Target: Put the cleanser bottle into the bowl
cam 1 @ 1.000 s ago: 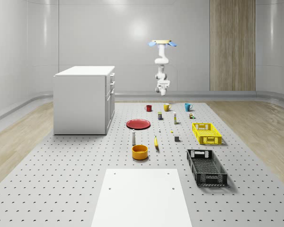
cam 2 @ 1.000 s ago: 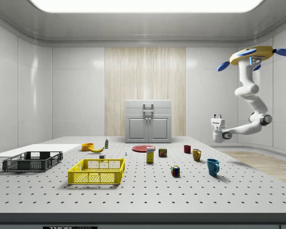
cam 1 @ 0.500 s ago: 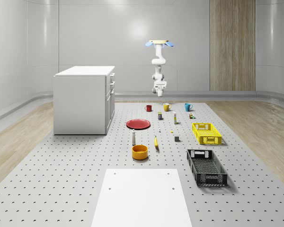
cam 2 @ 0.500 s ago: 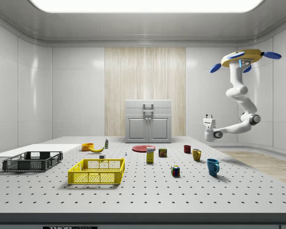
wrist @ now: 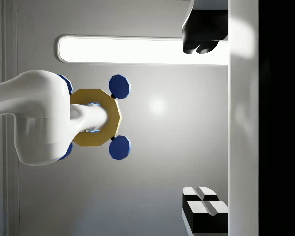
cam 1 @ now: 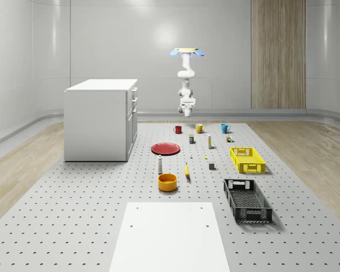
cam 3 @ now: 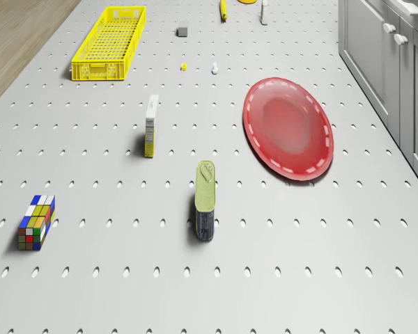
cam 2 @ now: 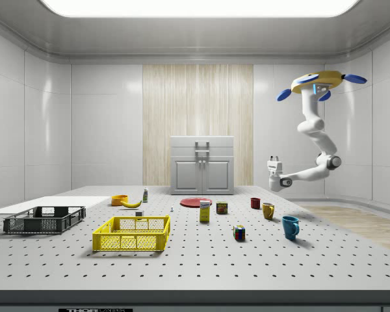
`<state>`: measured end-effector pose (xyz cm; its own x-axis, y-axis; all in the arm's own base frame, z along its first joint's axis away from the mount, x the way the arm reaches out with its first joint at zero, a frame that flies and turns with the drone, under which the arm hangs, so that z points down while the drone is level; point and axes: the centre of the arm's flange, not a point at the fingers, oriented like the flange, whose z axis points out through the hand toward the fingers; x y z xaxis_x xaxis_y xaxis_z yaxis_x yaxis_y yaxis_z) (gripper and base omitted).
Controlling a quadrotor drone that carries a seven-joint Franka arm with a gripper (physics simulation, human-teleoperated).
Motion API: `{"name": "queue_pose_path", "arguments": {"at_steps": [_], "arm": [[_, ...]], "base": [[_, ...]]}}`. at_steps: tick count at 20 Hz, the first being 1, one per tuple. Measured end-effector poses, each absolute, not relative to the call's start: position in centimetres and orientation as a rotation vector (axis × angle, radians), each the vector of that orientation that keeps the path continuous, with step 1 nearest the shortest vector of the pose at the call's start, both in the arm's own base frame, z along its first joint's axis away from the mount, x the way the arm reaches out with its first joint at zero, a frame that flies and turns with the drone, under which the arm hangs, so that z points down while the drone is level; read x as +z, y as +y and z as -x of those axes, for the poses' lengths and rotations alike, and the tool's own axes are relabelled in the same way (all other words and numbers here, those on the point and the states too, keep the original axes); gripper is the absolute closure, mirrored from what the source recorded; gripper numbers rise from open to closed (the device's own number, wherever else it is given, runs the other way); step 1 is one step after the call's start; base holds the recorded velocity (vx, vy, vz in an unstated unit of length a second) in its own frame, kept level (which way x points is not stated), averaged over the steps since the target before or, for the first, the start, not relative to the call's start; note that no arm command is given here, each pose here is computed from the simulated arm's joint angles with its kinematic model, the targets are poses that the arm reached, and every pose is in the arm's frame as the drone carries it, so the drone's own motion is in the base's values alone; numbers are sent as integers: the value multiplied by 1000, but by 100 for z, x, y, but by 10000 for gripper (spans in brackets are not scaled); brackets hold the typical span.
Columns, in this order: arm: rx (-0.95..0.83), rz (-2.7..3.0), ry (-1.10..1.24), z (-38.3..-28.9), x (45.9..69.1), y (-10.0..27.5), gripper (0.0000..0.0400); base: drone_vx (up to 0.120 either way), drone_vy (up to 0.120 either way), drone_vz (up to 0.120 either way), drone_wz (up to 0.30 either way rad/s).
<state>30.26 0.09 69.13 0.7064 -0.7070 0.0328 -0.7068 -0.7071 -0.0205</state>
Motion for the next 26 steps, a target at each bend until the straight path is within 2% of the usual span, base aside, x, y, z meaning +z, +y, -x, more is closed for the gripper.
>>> {"name": "queue_pose_path", "arguments": {"at_steps": [11,18,23,26], "arm": [[-101,2932,1215,-3018,6912,55,0],[-193,3034,1259,-3013,6896,180,0],[-372,3221,1339,-3012,6825,405,0],[-598,3416,1422,-3014,6687,625,0]], "base": [[120,-120,0,0],[120,-120,0,0],[120,-120,0,0],[120,-120,0,0]]}}
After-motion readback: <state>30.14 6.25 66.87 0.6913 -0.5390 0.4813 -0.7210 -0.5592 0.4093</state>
